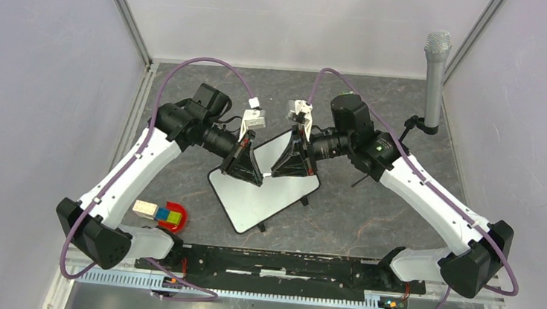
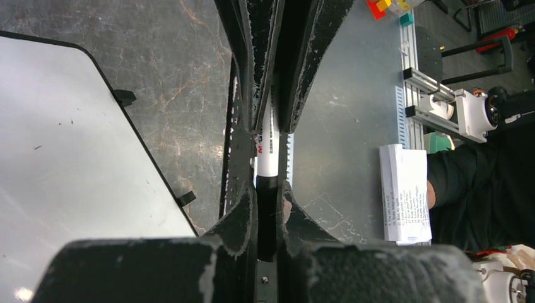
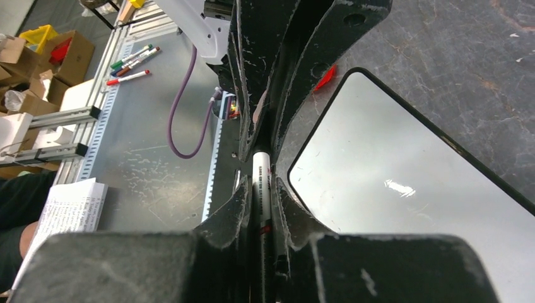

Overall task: Write a sentence on the whiteboard
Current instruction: Open the pen cap of the whiteboard marker, then place the pen cap at the center of the board.

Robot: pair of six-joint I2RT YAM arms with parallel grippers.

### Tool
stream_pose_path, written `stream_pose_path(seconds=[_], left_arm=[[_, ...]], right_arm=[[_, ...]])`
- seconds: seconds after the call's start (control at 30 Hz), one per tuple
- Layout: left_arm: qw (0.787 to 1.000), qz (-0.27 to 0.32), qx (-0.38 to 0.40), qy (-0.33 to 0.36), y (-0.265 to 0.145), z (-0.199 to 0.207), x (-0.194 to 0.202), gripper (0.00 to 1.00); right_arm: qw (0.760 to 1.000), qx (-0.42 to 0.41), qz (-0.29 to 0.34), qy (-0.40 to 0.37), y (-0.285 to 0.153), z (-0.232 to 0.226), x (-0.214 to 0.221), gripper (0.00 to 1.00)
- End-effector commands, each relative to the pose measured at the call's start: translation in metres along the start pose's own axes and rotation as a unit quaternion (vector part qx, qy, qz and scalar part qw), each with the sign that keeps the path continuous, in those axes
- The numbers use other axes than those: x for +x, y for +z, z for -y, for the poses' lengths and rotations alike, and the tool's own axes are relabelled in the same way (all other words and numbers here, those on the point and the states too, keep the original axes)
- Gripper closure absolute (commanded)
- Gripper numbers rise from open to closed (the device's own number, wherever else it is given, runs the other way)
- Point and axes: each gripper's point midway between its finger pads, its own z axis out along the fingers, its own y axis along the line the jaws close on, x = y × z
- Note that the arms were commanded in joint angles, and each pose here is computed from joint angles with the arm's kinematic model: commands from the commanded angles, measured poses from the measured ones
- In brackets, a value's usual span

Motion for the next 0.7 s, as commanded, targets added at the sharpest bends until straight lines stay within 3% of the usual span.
stream_pose_path(seconds=[0.0, 0.23, 0.5, 0.6, 0.67], left_arm=[[0.998, 0.015, -0.052, 0.043, -0.009, -0.013, -0.014, 0.98], [0.994, -0.034, -0.091, 0.042, -0.013, -0.025, 0.019, 0.98], [0.987, -0.041, -0.147, 0.053, -0.028, -0.03, 0.03, 0.98], [0.968, -0.014, -0.246, 0.044, -0.055, -0.063, 0.018, 0.98], [0.939, 0.001, -0.344, 0.021, -0.083, -0.104, 0.014, 0.98]], right_arm=[[0.999, -0.013, -0.01, -0.04, -0.008, -0.022, -0.013, 1.0], [0.995, 0.071, 0.005, -0.076, -0.038, 0.012, -0.045, 1.0], [0.989, 0.113, 0.0, -0.095, -0.062, 0.033, -0.05, 1.0], [0.988, 0.118, 0.0, -0.099, -0.063, 0.033, -0.049, 1.0], [0.988, 0.124, 0.003, -0.096, -0.062, 0.036, -0.043, 1.0]])
